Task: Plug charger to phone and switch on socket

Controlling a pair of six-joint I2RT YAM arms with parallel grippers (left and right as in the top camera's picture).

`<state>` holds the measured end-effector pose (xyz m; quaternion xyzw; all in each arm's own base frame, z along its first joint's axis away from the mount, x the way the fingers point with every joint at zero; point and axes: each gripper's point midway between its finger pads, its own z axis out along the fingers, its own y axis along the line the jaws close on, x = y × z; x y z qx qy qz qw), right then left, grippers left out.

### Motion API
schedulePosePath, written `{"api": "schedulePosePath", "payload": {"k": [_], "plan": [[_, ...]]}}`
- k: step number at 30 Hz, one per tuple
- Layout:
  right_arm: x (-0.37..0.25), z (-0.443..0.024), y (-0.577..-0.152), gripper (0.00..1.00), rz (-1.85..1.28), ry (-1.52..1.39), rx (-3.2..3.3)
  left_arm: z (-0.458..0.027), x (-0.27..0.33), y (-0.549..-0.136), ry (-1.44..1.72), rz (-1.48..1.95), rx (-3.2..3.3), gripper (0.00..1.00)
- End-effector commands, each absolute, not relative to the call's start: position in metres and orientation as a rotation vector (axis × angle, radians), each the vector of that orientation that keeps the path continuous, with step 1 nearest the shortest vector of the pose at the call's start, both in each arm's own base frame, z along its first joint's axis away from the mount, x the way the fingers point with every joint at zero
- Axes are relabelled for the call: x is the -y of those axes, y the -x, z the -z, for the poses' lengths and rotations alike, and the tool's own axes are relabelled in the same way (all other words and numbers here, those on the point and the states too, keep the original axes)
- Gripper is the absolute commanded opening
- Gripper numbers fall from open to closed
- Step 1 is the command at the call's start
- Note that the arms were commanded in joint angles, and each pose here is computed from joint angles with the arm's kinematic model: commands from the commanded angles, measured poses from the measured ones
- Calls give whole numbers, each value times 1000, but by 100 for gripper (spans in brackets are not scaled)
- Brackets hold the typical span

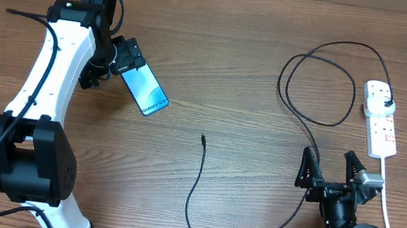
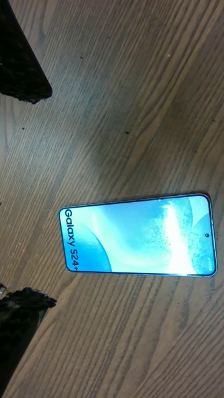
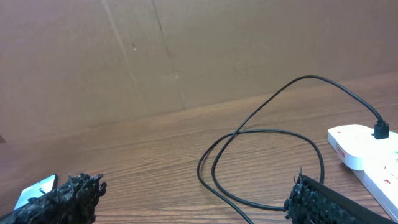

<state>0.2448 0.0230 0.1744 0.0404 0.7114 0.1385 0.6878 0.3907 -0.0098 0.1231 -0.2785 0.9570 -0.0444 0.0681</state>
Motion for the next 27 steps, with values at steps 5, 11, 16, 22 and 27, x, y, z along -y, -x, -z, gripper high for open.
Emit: {"api": "schedulePosePath", "payload": {"k": [5, 11, 16, 22, 27], "plan": [[-23, -172, -245, 100, -306, -94, -1590, -125, 5, -396, 868, 110, -2858, 100], [-23, -172, -245, 100, -306, -94, -1589, -125, 5, -396, 868, 110, -2858, 100], [-23, -172, -245, 100, -306, -94, -1590, -125, 5, -396, 878, 111, -2855, 100], [-23, -172, -245, 100, -306, -94, -1590, -125, 5, -396, 878, 112, -2855, 100], [-23, -172, -245, 100, -306, -94, -1590, -125, 5, -396, 878, 112, -2855, 100]]}}
